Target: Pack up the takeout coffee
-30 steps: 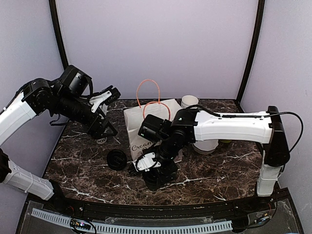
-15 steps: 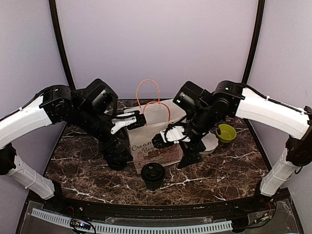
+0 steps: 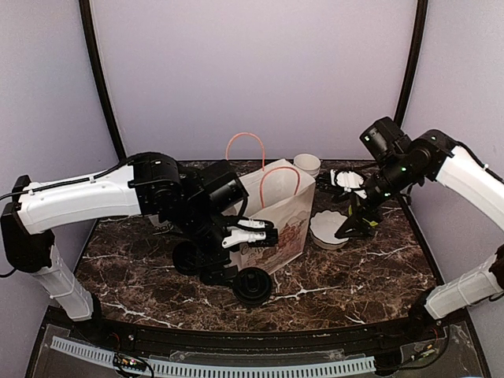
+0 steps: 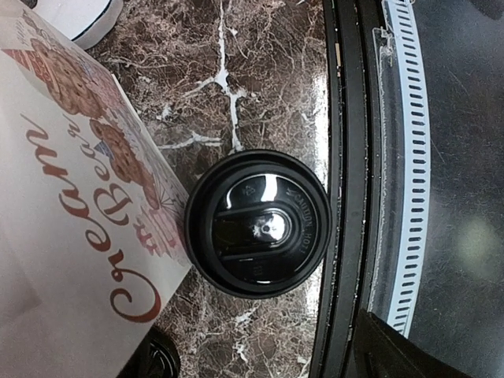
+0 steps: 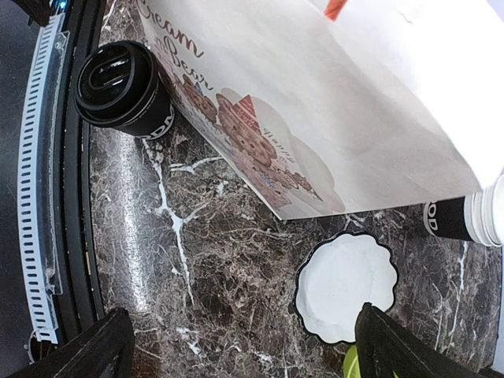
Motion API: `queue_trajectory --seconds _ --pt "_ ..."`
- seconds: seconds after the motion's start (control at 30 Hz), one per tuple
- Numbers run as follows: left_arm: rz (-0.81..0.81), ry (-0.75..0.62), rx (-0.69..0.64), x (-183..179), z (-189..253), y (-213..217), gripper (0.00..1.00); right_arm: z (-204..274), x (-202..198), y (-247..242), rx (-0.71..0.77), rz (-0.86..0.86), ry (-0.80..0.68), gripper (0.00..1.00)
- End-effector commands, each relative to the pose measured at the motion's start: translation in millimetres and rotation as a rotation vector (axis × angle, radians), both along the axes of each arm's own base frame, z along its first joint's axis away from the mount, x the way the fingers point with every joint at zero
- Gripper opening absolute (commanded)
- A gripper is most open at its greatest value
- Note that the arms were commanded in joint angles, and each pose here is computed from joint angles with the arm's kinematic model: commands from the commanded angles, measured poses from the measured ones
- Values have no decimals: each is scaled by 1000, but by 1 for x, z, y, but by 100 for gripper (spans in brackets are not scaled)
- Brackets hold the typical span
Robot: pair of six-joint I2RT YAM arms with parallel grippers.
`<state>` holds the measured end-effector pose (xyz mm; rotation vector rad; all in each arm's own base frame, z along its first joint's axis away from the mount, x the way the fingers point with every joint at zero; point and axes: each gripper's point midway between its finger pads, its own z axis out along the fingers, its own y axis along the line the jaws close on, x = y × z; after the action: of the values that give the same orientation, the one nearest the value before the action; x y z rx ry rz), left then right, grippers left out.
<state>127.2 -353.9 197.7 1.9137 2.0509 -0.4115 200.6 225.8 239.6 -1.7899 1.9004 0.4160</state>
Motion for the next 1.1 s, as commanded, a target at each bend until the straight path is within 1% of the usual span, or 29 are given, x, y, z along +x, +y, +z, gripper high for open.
queue_trajectory --seconds 0.0,0.1,0.23,0.4,0.5,0.63,0.67,0.77,0.87,0.9,1.07 --pt "-55 -33 -27 -2 13 -6 91 10 1 4 84 -8 -2 98" --pt "-34 -46 -14 1 16 -2 89 10 6 5 83 -19 -12 98" --pt "23 -49 17 1 21 14 88 10 10 9 92 -17 -9 98" --pt "69 -6 31 -12 24 38 84 9 21 15 92 -30 -16 98" --pt "63 40 19 -22 26 42 80 10 31 18 86 -56 -22 97" --pt "13 119 -27 -40 34 27 76 10 39 23 91 -72 -12 96" --pt "-43 139 -24 -51 31 10 75 9 41 25 91 -75 -3 96" --pt "-117 130 -34 -62 27 -8 75 8 43 25 87 -84 -8 96" --pt "-153 99 -48 -60 19 -25 76 9 45 25 88 -90 -12 96" --pt "-162 78 -59 -57 18 -31 79 9 44 25 89 -90 -12 96" --pt "-140 -24 -4 -36 -4 -42 85 8 44 24 86 -96 -9 96"
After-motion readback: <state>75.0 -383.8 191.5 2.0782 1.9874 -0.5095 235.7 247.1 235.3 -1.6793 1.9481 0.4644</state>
